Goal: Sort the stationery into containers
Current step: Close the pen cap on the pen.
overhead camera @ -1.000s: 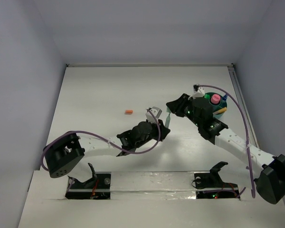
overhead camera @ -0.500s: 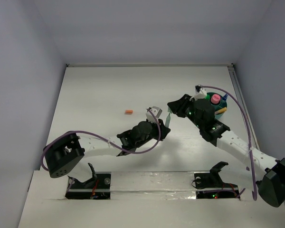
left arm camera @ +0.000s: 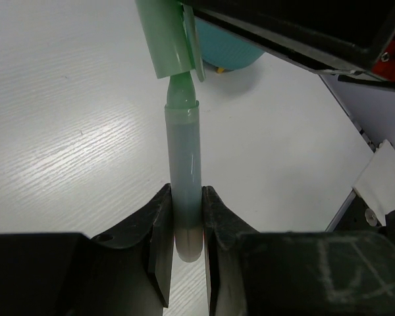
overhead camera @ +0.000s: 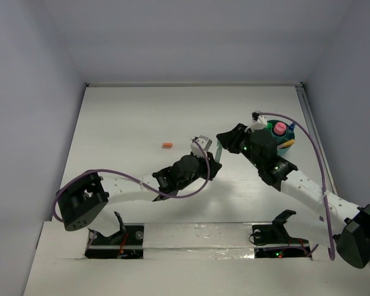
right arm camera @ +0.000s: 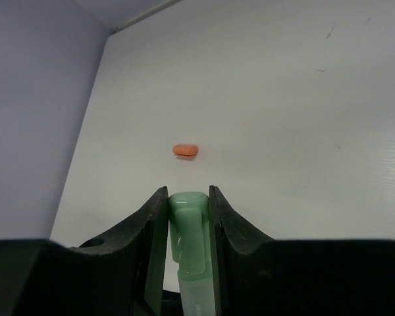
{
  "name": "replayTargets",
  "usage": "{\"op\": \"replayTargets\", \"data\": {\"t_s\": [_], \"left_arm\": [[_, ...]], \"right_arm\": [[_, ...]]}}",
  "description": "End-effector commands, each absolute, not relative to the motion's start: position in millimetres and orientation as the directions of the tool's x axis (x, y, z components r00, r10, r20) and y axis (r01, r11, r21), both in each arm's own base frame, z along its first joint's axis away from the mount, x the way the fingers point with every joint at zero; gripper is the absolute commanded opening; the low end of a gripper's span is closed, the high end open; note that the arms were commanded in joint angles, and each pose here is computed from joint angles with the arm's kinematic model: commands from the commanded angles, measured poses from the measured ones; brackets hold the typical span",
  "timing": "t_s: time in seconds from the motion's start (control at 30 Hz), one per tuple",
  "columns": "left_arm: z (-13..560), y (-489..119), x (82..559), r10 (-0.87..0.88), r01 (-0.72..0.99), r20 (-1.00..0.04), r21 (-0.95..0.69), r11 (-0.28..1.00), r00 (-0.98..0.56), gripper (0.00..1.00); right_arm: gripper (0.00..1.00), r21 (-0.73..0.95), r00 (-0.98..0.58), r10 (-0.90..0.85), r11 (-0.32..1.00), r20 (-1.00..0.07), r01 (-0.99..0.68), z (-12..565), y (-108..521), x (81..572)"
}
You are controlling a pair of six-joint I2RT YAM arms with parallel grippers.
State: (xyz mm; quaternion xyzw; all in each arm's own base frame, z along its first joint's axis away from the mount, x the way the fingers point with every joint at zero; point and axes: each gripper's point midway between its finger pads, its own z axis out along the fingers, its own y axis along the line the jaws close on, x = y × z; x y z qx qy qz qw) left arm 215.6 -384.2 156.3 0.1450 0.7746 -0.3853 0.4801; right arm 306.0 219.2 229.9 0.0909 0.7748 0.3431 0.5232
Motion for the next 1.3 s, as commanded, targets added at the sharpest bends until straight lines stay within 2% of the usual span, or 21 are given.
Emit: {"op": "replayTargets", "data": {"t_s": [0.0,0.8,1.03,1.27], "left_arm": [[208.2,-389.5,220.4,-0.235,0.628,-0.875,-0.471,0.619,-0.424,0.00],[247.7,-389.7,233.7,-0.316,0.621,-0.882,-0.471,0.627,-0.350,0.00],[265.4,-381.3,239.7,-0.314,0.618,-0.903,-0.429,0.659,-0.292,0.00],[266.9,-376.8,239.9,-0.291,0.618,-0.916,-0.402,0.676,-0.277,0.00]], "right_arm": [[0.00,0.618,-0.398,0.506,0.751,-0.765,-0.233,235.1,217.5,304.5],[0.00,0.721,-0.412,0.600,0.639,-0.685,-0.268,230.6,239.3,275.0],[0.00,0.690,-0.471,0.534,0.674,-0.702,-0.265,209.7,244.2,267.5],[0.00,0.635,-0.477,0.470,0.720,-0.743,-0.280,215.7,237.5,261.4]]}}
